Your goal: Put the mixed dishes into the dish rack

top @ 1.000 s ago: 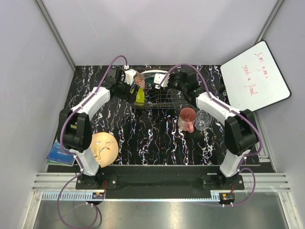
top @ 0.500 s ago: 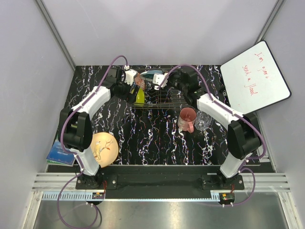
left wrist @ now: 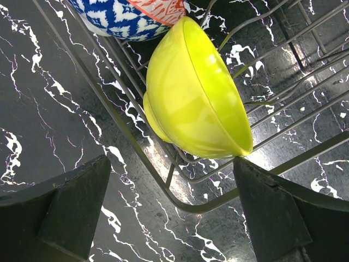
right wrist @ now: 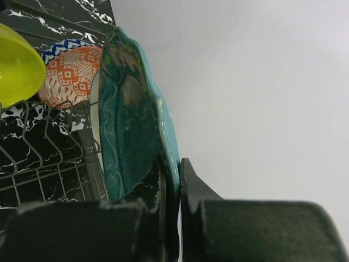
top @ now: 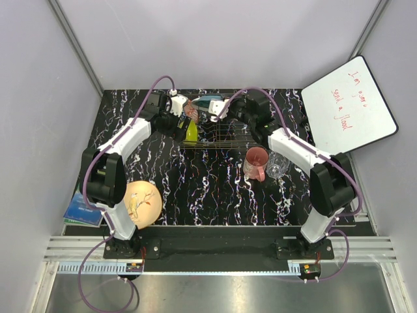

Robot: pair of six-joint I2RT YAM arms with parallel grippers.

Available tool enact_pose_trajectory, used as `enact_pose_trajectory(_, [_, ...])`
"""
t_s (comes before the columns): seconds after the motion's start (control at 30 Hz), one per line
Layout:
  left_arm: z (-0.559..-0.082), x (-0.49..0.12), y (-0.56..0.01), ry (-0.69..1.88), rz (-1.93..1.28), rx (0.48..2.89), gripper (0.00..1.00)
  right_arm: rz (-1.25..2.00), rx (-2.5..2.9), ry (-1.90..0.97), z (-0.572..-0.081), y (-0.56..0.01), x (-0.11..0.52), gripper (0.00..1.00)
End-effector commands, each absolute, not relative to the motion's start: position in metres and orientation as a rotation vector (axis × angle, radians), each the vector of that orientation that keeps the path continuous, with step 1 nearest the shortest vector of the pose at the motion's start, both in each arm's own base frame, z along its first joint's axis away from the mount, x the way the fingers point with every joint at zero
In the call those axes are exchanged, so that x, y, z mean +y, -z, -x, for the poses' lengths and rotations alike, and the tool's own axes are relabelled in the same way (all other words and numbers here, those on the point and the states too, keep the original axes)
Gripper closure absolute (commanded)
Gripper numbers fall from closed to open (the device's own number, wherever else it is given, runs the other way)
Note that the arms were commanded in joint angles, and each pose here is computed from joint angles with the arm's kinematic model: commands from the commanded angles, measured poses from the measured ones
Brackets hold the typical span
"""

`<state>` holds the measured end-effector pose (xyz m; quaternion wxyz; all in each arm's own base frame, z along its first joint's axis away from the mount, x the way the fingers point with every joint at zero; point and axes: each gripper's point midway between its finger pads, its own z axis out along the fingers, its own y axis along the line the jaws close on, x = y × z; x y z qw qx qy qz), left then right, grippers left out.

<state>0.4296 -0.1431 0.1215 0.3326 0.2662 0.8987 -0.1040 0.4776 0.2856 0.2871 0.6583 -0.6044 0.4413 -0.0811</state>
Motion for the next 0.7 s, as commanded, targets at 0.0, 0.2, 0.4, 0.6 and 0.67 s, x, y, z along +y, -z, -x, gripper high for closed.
enact_pose_trajectory(0.0, [-0.402, -0.141, -0.110, 0.314, -0.747, 2.442, 0.01, 1.184, 0.793, 0.256, -0.480, -0.362, 0.291, 1.00])
enact_pose_trajectory(0.2, [-0.400, -0.141, -0.114, 0.317, -0.751, 2.430, 0.01, 1.170, 0.841, 0.239, -0.491, -0.338, 0.294, 1.00])
enact_pose_trajectory(0.4, [-0.400, -0.139, -0.116, 0.296, -0.763, 2.422, 0.01, 1.173, 0.890, 0.204, -0.500, -0.312, 0.302, 1.00])
enact_pose_trajectory(0.6, [-0.400, -0.141, -0.114, 0.313, -0.758, 2.426, 0.01, 1.183, 0.944, 0.154, -0.507, -0.285, 0.312, 1.00])
enact_pose_trajectory(0.67, [-0.400, -0.141, -0.115, 0.316, -0.760, 2.423, 0.01, 1.176, 0.950, 0.147, -0.508, -0.284, 0.316, 1.00])
